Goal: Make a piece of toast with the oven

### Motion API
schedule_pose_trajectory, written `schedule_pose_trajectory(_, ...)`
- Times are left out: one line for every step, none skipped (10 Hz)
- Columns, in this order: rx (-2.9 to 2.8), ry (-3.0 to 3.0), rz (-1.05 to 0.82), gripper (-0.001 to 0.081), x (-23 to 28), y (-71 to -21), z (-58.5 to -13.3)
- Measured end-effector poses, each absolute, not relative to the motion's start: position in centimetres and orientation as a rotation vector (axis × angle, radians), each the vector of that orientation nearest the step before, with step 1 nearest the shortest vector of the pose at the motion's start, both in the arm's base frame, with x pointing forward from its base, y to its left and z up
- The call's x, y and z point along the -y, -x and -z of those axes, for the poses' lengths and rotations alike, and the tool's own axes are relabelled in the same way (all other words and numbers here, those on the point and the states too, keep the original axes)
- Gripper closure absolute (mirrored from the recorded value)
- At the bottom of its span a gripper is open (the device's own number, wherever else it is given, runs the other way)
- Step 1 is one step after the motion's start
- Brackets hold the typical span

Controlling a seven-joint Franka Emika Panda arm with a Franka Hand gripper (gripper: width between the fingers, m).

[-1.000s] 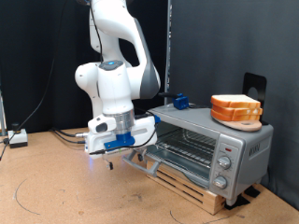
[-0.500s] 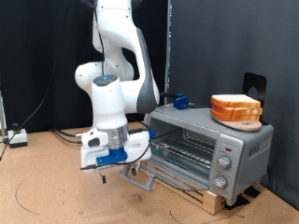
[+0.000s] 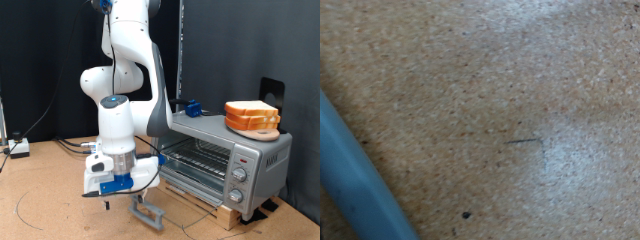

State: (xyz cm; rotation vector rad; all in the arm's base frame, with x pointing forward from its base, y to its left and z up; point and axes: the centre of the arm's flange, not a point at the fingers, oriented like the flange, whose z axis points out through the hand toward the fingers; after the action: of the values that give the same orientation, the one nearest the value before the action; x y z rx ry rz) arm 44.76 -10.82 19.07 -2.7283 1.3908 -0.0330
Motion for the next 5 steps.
schedule_pose_trajectory(-1.398, 2.738, 0.035, -0.0003, 11.2, -44.9, -18.5)
schedule_pose_trajectory(-1.394, 2.748, 0.055, -0.0003, 11.9, -44.8, -18.2)
schedule_pose_trajectory(-1.377, 2.752, 0.087, -0.0003, 12.7, -44.7, -18.1)
schedule_pose_trajectory(-1.355, 2.755, 0.103, -0.0003, 13.6, -44.5, -18.1)
schedule_pose_trajectory(-1.339, 2.755, 0.1, -0.0003, 14.5, -44.2, -18.2)
